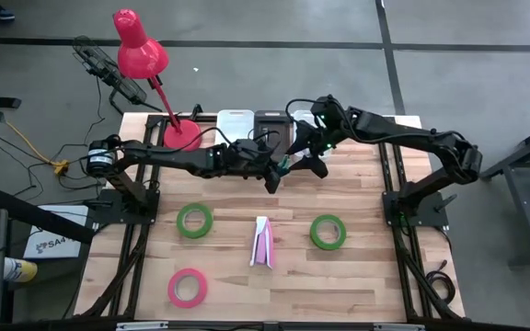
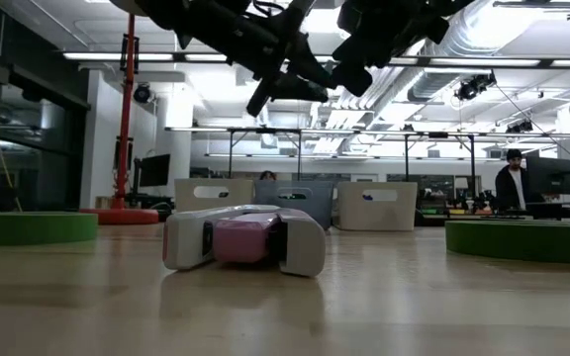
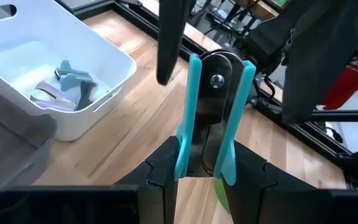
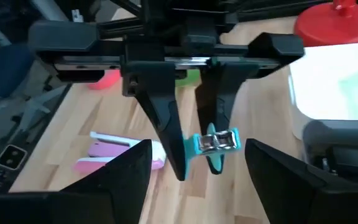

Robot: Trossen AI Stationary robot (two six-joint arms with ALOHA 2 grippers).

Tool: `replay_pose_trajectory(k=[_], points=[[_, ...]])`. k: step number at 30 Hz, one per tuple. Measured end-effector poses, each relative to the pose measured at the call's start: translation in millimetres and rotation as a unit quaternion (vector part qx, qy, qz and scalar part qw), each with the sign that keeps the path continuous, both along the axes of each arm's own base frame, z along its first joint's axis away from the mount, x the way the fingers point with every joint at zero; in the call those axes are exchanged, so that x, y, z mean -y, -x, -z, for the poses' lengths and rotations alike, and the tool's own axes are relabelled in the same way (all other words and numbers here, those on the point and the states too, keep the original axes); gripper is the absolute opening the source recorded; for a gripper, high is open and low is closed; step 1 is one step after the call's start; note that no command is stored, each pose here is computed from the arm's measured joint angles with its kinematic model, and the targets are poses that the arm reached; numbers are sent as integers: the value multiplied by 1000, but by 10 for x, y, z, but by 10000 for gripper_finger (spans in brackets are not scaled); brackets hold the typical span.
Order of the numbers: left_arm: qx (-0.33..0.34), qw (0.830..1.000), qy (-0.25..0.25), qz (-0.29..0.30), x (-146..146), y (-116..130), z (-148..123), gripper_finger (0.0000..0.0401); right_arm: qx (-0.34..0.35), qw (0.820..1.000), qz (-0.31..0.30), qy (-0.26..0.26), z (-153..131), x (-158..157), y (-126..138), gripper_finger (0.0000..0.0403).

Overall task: Pick and place Stapler, Stapler remover, tape
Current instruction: Put the light blue staple into the right white bin

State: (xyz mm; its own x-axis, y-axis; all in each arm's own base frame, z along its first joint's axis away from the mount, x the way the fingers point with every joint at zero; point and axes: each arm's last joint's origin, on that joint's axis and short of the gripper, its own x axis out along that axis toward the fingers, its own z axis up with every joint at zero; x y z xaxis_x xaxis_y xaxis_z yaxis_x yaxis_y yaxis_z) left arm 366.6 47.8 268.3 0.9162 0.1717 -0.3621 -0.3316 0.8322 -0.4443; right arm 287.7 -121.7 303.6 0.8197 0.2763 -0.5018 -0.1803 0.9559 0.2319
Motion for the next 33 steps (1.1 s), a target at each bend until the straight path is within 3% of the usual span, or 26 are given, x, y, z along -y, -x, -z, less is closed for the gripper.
replay_pose_trajectory(k=[18, 30, 33], points=[[41, 999, -6, 25, 10, -28, -76, 94, 27, 999, -39, 2, -33, -86, -49, 200], [46, 998, -9, 33, 16, -32, -86, 94, 25, 999, -37, -2, -32, -78, -44, 91], [46, 998, -10, 34, 18, -32, -86, 94, 25, 999, -38, -3, -32, -79, -44, 85]])
